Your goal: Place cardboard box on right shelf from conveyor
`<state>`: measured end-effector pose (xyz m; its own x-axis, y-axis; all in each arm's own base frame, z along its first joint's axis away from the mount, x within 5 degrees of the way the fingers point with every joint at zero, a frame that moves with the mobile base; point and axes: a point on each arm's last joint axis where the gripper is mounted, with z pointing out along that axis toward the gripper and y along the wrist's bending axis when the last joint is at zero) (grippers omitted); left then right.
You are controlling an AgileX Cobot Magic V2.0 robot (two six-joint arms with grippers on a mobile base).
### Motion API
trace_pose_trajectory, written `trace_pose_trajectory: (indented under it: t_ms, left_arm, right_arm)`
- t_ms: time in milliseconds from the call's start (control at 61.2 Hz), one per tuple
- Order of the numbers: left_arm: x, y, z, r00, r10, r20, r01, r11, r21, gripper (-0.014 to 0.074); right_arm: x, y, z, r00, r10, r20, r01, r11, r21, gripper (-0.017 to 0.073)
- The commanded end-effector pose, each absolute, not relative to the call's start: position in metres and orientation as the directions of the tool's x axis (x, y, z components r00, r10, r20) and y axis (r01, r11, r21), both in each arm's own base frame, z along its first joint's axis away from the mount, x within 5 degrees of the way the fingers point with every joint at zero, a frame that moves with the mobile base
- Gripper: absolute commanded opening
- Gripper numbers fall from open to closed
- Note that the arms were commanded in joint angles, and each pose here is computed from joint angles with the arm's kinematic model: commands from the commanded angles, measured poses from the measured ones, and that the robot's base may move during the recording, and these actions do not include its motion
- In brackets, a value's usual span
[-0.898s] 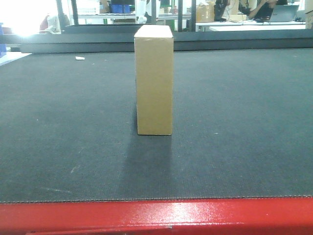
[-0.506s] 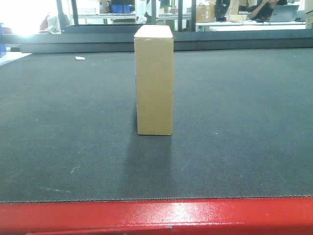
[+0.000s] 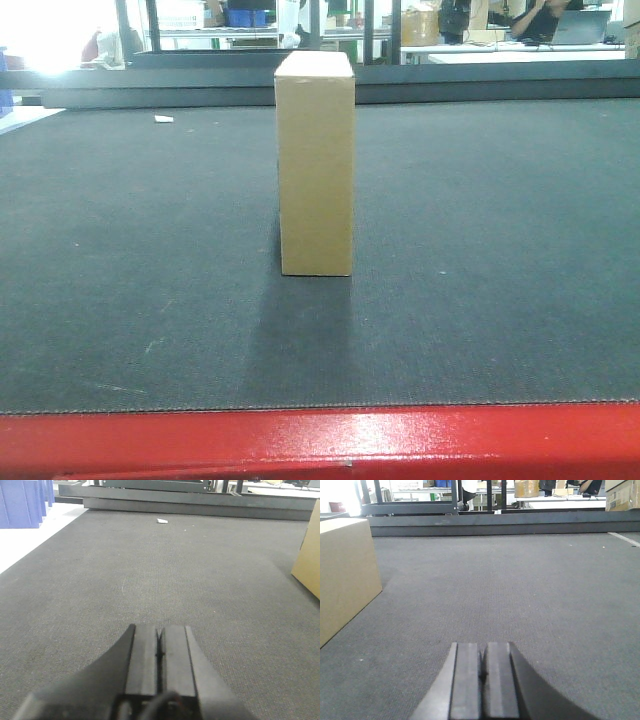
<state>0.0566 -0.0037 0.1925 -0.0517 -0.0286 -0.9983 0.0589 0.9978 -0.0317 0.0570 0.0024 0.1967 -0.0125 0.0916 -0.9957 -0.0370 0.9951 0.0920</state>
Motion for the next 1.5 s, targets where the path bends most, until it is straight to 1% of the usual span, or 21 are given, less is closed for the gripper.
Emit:
trace_pose_trajectory:
  t_ms: [0, 82, 180, 294, 343, 425, 457, 506, 572, 637, 653, 702, 767, 865, 914, 980, 1078, 1176, 1241, 1355, 1486]
  left_arm:
    - [0.056, -0.004, 0.198, 0.04, -0.04, -0.998, 0.065, 0.997, -0.037, -0.0116]
    - [0.056, -0.004, 0.198, 0.04, -0.04, -0.998, 0.065, 0.997, -0.037, -0.0115]
    - [0.056, -0.004, 0.198, 0.04, -0.04, -0.998, 0.065, 0.997, -0.037, -0.0116]
    - [0.056, -0.004, 0.198, 0.04, -0.04, -0.998, 0.065, 0.997, -0.037, -0.0115]
    - [0.056, -0.004, 0.198, 0.04, -0.04, -0.998, 0.065, 0.997, -0.037, -0.0116]
    - [0.056, -0.004, 0.198, 0.04, -0.04, -0.998, 0.065, 0.997, -0.037, -0.0116]
    - [0.056, -0.004, 0.198, 0.04, -0.04, -0.998, 0.065, 0.997, -0.037, -0.0116]
    - [0.056, -0.004, 0.198, 0.04, -0.04, -0.998, 0.065, 0.997, -0.037, -0.0116]
    - [0.056, -0.004, 0.198, 0.04, -0.04, -0.998, 0.065, 0.997, -0.037, -0.0115]
    - [0.056, -0.004, 0.198, 0.04, -0.04, -0.998, 0.065, 0.997, -0.037, -0.0116]
    - [0.056, -0.004, 0.198, 0.04, -0.04, -0.998, 0.065, 0.997, -0.037, -0.0115]
    - [0.056, -0.004, 0.198, 0.04, -0.04, -0.998, 0.065, 0.997, -0.037, -0.0116]
    - [0.056, -0.004, 0.198, 0.04, -0.04, -0.998, 0.065, 0.997, -0.037, -0.0116]
    - [0.056, -0.004, 0.198, 0.04, -0.04, -0.998, 0.065, 0.997, -0.037, -0.0116]
    - [0.056, -0.004, 0.198, 0.04, -0.04, -0.998, 0.065, 0.997, -0.037, -0.0115]
    - [0.056, -0.004, 0.198, 0.04, -0.04, -0.998, 0.065, 0.997, -0.037, -0.0115]
    - [0.056, -0.004, 0.198, 0.04, -0.04, -0.998, 0.065, 0.997, -0.037, -0.0116]
    - [0.056, -0.004, 0.198, 0.04, -0.04, -0.998, 0.065, 0.997, -0.037, -0.0116]
    - [0.056, -0.004, 0.198, 0.04, -0.04, -0.998, 0.065, 0.997, -0.037, -0.0116]
    - [0.056, -0.004, 0.198, 0.04, -0.04, -0.998, 0.065, 0.997, -0.037, -0.0115]
    - [0.056, -0.004, 0.198, 0.04, -0.04, -0.998, 0.065, 0.997, -0.037, -0.0116]
  right_arm:
    - [0.054, 0.001, 0.211, 0.131, 0.086, -0.988, -0.032, 0.996, 0.083, 0.006]
    - [0.052, 0.001, 0.222, 0.148, 0.094, -0.985, -0.038, 0.995, 0.09, 0.006]
    - [0.048, 0.002, 0.251, 0.166, 0.095, -0.982, -0.045, 0.995, 0.088, 0.006]
    - [0.049, 0.002, 0.29, 0.145, 0.094, -0.985, -0.049, 0.995, 0.087, 0.0062]
    - [0.053, 0.002, 0.304, 0.136, 0.093, -0.986, -0.049, 0.995, 0.087, 0.0084]
    - [0.066, 0.003, 0.322, 0.1, 0.092, -0.991, -0.046, 0.995, 0.088, 0.0193]
    - [0.073, 0.003, 0.328, 0.083, 0.092, -0.992, -0.047, 0.995, 0.088, 0.0258]
    - [0.084, 0.003, 0.338, 0.056, 0.09, -0.994, -0.046, 0.995, 0.088, 0.0388]
    - [0.1, 0.004, 0.349, 0.019, 0.088, -0.996, -0.043, 0.995, 0.087, 0.0529]
    - [0.117, 0.005, 0.36, -0.027, 0.074, -0.997, -0.041, 0.996, 0.076, 0.0642]
    - [0.12, 0.005, 0.363, -0.039, 0.069, -0.997, -0.042, 0.997, 0.07, 0.0651]
    - [0.138, 0.008, 0.372, -0.101, 0.039, -0.994, -0.057, 0.997, 0.045, 0.0631]
    - [0.154, 0.014, 0.383, -0.158, 0.014, -0.987, -0.087, 0.996, 0.028, 0.0633]
    - [0.18, 0.032, 0.406, -0.214, -0.008, -0.977, -0.172, 0.985, 0.03, 0.0633]
    - [0.193, 0.05, 0.422, -0.242, -0.023, -0.97, -0.247, 0.968, 0.038, 0.0633]
    - [0.208, 0.071, 0.434, -0.299, -0.035, -0.954, -0.311, 0.948, 0.062, 0.0633]
    - [0.233, 0.105, 0.446, -0.404, -0.032, -0.914, -0.358, 0.925, 0.126, 0.0633]
    - [0.256, 0.138, 0.452, -0.499, -0.018, -0.866, -0.356, 0.916, 0.186, 0.0633]
    - [0.27, 0.163, 0.454, -0.547, -0.02, -0.837, -0.344, 0.917, 0.203, 0.0633]
    - [0.293, 0.202, 0.455, -0.61, -0.023, -0.792, -0.306, 0.929, 0.209, 0.0633]
    - [0.315, 0.233, 0.446, -0.668, -0.007, -0.744, -0.227, 0.954, 0.195, 0.0633]
